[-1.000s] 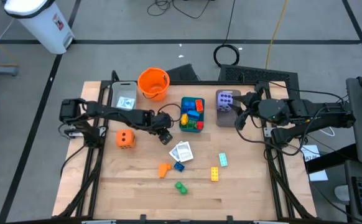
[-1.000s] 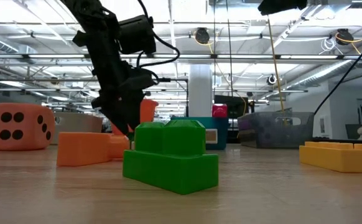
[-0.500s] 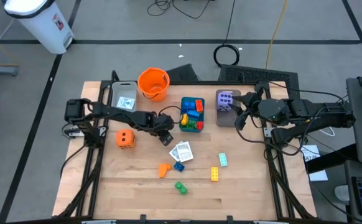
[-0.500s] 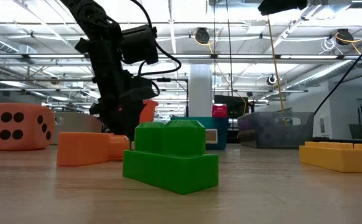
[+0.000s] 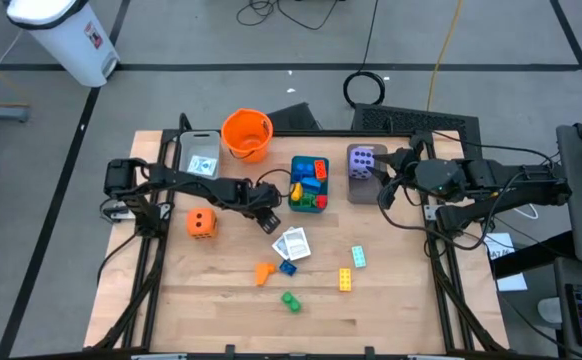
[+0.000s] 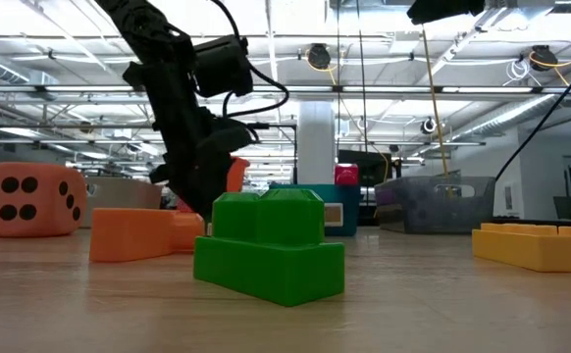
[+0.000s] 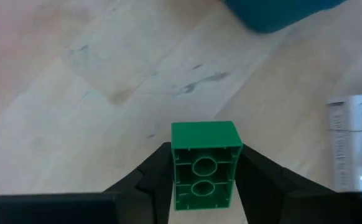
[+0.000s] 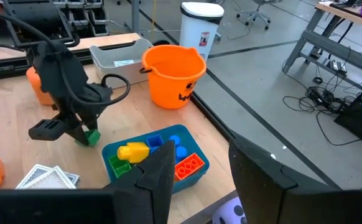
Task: Pick & Place Toys
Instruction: Put the green game piece into the blue bin
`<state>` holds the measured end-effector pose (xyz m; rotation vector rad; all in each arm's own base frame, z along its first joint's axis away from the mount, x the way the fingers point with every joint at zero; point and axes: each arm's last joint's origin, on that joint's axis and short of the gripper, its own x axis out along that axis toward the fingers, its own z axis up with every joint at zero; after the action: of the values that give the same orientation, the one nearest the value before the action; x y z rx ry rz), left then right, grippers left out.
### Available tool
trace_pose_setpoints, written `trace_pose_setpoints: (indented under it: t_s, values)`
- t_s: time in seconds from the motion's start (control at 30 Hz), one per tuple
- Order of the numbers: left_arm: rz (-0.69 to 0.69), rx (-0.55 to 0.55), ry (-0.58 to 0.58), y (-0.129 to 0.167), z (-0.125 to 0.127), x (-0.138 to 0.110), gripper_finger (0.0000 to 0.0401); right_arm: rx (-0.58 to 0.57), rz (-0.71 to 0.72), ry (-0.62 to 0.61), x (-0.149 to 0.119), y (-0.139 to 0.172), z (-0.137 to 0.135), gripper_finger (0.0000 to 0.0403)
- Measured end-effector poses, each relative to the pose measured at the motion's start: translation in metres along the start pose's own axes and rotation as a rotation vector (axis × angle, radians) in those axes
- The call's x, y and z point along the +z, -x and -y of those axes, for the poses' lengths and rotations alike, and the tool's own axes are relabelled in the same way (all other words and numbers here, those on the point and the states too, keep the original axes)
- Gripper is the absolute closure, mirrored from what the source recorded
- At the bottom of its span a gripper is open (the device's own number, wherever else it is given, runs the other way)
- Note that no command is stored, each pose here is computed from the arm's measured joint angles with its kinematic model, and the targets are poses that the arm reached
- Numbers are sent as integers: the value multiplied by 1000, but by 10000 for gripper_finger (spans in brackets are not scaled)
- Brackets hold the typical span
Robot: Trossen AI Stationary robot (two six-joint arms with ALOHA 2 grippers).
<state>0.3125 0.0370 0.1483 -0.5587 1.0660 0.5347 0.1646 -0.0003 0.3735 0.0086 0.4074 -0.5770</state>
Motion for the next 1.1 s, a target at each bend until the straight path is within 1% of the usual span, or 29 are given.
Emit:
trace_pose_setpoints:
  t_s: [0.1, 0.2, 0.33, 0.47, 0.63, 0.7, 0.8, 0.93, 1.1]
  values:
    - [8, -33, -8, 2, 2, 5, 252, 0, 0, 0, 0, 0, 0, 259]
    - [37, -68, -45, 15, 6, 17, 239, 0, 0, 0, 0, 0, 0, 259]
    - [94, -88, -129, 46, 10, 38, 241, 0, 0, 2, 0, 0, 0, 259]
    - [190, -115, -222, 88, 15, 65, 253, 0, 0, 3, 0, 0, 0, 259]
    - [360, -158, -263, 135, 20, 101, 243, 0, 3, 1, 0, -1, 0, 259]
    - [405, -160, -281, 144, 21, 112, 239, 1, 3, 1, 1, -1, -1, 259]
    - [409, -146, -279, 138, 18, 125, 244, -1, 0, 4, 1, -4, -3, 259]
    - [331, -165, -265, 113, 12, 132, 251, -2, -11, 12, 0, -7, -5, 259]
    - [244, -210, -291, 74, 15, 136, 240, -4, -23, 21, -1, -11, -8, 259]
